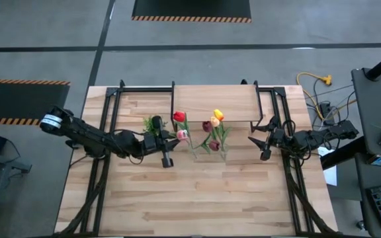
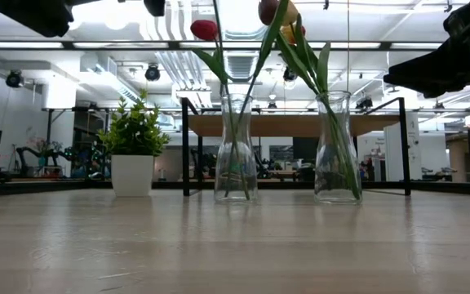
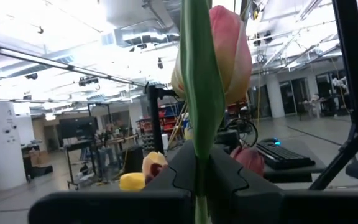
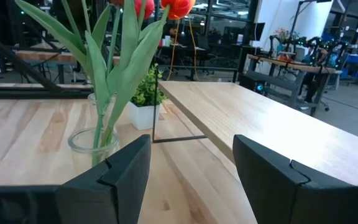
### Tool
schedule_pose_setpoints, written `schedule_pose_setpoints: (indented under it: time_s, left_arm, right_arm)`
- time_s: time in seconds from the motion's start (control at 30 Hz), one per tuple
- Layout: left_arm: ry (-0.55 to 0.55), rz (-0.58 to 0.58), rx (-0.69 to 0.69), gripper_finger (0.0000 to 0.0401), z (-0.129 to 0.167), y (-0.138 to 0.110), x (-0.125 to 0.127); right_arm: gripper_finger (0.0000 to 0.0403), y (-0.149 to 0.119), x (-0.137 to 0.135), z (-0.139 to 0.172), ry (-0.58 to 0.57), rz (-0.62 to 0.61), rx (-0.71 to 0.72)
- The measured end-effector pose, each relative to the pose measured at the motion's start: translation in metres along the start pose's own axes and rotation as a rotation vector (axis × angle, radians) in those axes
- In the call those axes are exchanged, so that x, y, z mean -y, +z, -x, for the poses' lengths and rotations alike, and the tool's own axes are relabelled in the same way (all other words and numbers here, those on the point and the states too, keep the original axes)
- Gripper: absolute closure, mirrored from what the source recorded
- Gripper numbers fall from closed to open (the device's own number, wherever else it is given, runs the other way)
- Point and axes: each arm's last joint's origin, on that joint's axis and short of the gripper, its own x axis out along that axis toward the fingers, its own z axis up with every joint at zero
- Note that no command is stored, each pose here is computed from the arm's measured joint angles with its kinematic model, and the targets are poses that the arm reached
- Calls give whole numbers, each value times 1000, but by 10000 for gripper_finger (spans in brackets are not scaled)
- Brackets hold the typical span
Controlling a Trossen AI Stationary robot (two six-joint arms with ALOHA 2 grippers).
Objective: Pick and place flowers into a vace then onto a shelf
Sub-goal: Put the pink tulip into the left transparent vase
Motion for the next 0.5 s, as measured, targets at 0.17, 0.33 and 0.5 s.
schedule_pose_setpoints:
  time_s: [0.17,0.33,0.5]
  left_arm:
    - [6,9,21,401,-3,5,0]
    - [-1,63,4,401,-4,-3,3]
    - [0,31,-7,401,-7,-19,8]
  right_arm:
    - [184,0,0,0,0,17,0]
    - [184,0,0,0,0,17,0]
    - [184,0,0,0,-1,16,1]
